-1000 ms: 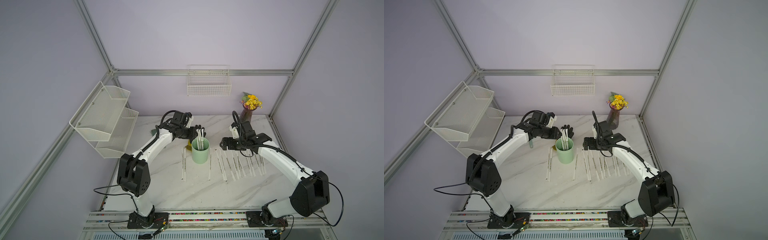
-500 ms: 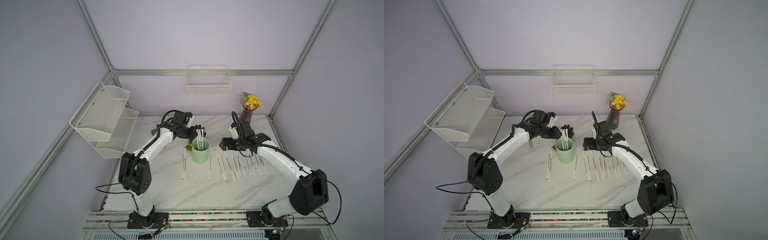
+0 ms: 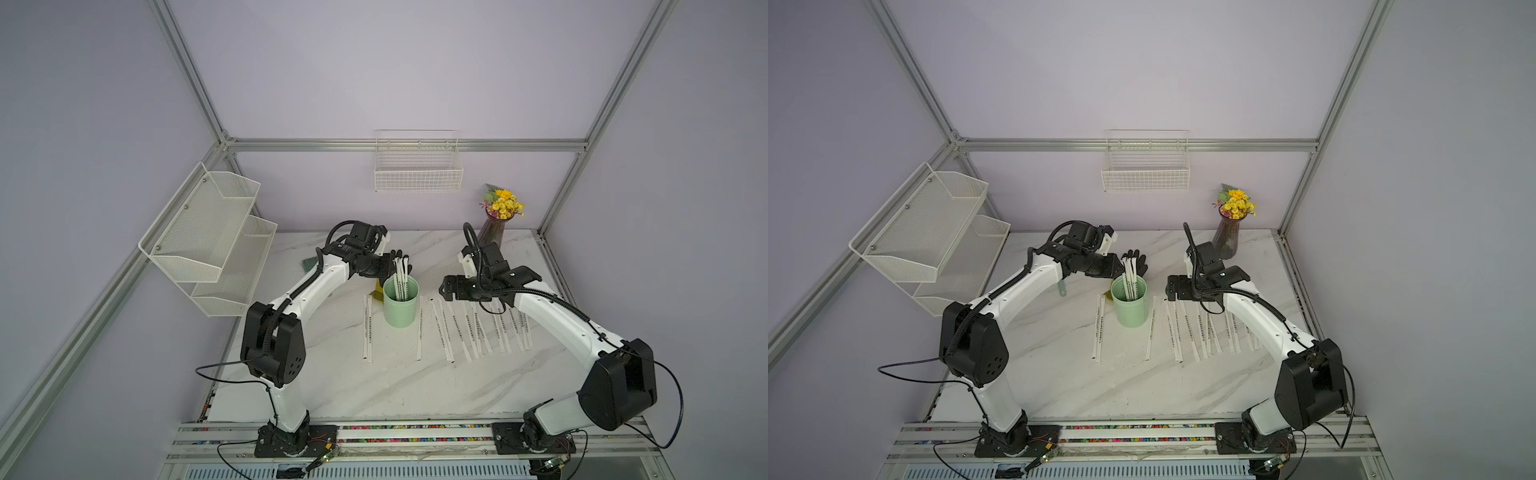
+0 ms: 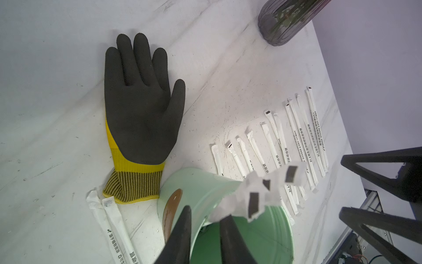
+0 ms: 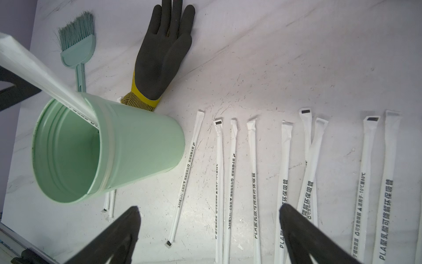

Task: Take the straws out of the storage container
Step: Pick up the straw from the container.

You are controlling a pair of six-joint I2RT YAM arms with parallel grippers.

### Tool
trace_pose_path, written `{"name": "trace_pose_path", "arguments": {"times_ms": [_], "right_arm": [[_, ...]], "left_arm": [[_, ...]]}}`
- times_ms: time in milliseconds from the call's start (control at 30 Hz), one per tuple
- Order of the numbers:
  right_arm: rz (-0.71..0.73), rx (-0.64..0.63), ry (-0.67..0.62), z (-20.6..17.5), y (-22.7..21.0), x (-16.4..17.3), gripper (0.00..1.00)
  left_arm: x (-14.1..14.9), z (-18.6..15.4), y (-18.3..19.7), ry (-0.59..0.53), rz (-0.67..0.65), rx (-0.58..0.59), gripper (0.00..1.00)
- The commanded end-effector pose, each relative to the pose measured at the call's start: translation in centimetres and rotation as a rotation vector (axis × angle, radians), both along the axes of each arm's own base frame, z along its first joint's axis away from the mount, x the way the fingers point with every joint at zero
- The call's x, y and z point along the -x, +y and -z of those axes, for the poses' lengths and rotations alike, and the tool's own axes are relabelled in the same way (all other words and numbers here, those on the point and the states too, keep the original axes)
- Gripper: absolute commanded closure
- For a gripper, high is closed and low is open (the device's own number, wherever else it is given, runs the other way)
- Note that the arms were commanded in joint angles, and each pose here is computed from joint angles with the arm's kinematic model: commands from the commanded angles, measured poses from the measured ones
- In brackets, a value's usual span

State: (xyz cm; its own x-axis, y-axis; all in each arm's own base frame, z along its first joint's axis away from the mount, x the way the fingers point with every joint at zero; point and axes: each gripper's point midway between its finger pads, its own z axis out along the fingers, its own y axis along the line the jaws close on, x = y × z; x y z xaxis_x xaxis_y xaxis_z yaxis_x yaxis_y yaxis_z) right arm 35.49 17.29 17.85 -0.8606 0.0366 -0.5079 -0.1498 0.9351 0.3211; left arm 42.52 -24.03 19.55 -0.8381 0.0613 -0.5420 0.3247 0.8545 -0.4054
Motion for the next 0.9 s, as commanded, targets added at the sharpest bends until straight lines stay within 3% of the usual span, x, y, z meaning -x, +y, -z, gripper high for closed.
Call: {"name": "trace_pose_path", "arguments": {"times_ms": [0, 433, 867], "right_arm": [[0.005, 0.003, -0.003, 0.3, -0.1, -0.4, 0.03], [0.003, -0.001, -0.008, 0.1, -0.1, -0.3, 0.03], [-0.007, -0.015, -0.010, -0.1, 0.3, -0.5, 0.03]], "left_arm": [[-0.5, -2.0, -0.7, -0.053, 0.021, 0.019, 0.78], [0.0, -2.6, -0.4, -0.061, 0.022, 0.013, 0.90], [1.2, -4.9, 0.3, -0.097, 0.024, 0.003, 0.91]]}}
